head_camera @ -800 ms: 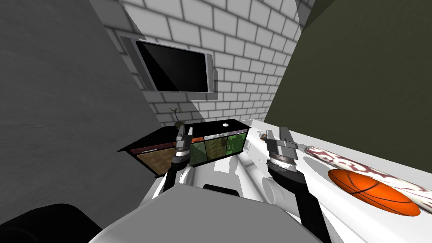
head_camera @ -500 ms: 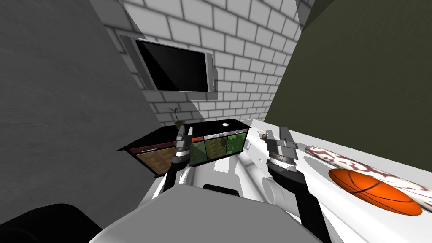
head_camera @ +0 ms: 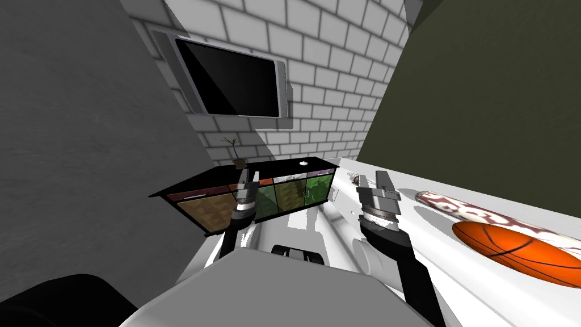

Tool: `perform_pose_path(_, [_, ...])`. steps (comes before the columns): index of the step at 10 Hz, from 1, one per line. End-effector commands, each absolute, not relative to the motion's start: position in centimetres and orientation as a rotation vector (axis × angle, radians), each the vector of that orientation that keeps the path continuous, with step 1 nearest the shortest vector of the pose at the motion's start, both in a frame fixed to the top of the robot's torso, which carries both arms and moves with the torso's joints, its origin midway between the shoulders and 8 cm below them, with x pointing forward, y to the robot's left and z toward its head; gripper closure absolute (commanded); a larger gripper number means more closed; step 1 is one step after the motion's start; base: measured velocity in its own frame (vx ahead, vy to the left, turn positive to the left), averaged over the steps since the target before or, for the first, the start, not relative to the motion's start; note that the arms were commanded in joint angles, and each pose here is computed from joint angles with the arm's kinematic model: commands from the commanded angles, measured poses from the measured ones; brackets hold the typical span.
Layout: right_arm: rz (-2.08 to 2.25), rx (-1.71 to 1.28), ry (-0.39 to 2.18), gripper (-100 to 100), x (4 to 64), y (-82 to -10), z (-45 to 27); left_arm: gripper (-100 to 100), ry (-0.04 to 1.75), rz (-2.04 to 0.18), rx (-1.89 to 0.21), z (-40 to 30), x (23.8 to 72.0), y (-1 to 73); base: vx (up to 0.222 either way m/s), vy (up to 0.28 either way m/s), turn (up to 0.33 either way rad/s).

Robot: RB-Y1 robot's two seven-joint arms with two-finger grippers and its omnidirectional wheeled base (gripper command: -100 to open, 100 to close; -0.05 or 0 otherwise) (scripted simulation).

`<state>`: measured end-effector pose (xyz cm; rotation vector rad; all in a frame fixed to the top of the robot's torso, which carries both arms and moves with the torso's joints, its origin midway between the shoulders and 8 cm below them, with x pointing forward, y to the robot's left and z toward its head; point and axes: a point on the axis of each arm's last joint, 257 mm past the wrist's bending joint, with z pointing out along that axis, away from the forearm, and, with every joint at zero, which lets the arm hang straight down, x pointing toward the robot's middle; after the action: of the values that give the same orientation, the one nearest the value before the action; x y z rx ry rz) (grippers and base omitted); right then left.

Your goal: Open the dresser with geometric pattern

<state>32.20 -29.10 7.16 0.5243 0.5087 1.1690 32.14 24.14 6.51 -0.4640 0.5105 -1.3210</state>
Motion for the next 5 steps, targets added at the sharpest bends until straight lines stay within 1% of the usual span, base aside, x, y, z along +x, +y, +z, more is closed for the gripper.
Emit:
perform_pose_path(1, [1.169,0.524,0.509,0,32.2,-29.1,7.2,0,0.511,-1.321,-0.464,6.5,32.1,24.1,0.000,0.000,0.000])
perform_pose_path(2, [1.169,0.524,0.509,0,32.2,-29.1,7.2,-100,0.542,-1.326,-0.441,6.1,32.3,23.8,0.018,-0.010,0.006])
perform_pose_path(5, [1.169,0.525,0.509,0,32.2,-29.1,7.1,-100,0.605,-1.335,-0.406,4.7,32.7,23.3,0.041,-0.019,0.010])
